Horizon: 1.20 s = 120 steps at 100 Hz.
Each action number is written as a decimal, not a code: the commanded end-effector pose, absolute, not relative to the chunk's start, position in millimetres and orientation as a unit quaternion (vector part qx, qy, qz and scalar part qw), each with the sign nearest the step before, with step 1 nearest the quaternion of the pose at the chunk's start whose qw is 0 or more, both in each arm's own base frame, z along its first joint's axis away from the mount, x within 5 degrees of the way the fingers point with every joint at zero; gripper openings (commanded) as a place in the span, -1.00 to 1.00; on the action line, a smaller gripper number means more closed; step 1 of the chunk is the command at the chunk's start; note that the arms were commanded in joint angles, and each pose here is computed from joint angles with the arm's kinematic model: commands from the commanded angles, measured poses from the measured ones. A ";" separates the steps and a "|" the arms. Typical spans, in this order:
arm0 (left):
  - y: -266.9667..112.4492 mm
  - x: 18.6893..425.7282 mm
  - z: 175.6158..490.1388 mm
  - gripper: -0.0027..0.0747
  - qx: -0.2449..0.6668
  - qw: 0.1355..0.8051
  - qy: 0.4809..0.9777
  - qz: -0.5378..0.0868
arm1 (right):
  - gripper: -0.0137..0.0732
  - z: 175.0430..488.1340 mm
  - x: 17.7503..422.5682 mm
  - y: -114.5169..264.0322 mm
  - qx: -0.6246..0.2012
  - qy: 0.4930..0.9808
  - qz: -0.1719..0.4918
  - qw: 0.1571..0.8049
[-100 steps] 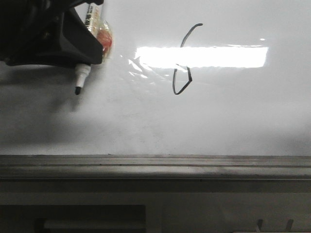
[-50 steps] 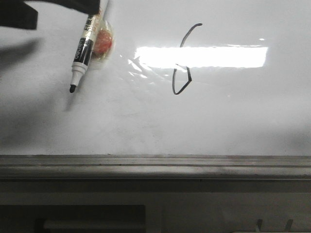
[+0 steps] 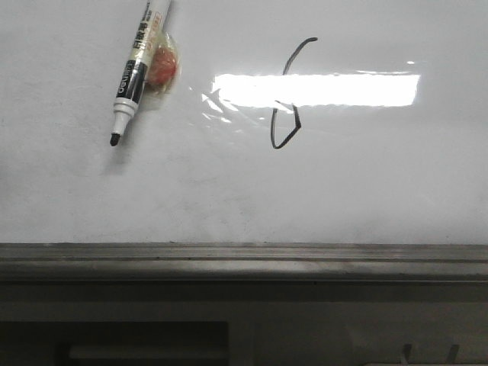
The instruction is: Write number 6 on whiteboard
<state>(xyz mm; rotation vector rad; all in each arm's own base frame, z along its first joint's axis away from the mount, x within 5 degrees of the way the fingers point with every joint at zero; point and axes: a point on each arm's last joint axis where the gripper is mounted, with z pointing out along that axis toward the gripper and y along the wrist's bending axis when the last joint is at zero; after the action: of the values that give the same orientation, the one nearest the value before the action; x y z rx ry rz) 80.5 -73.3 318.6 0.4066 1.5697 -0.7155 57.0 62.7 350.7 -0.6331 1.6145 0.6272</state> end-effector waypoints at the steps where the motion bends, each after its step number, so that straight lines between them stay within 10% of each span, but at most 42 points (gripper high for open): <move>1: -69.4 68.5 317.9 -0.98 0.206 0.643 0.657 -0.336 | -0.79 355.1 44.6 52.1 -0.244 0.664 0.246 0.663; 42: -32.6 32.1 271.2 -0.98 0.208 0.693 0.585 -0.367 | -0.79 275.4 22.7 39.6 -0.224 0.655 0.219 0.688; 120: -26.2 32.2 264.3 -0.98 0.158 0.683 0.596 -0.392 | -0.79 269.4 28.1 37.1 -0.202 0.657 0.211 0.695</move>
<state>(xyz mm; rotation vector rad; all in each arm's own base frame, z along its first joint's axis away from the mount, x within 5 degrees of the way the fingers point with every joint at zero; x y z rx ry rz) 37.3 -29.0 253.9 0.3623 1.3860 -0.8336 26.4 40.1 259.0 -0.5133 1.5077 0.4791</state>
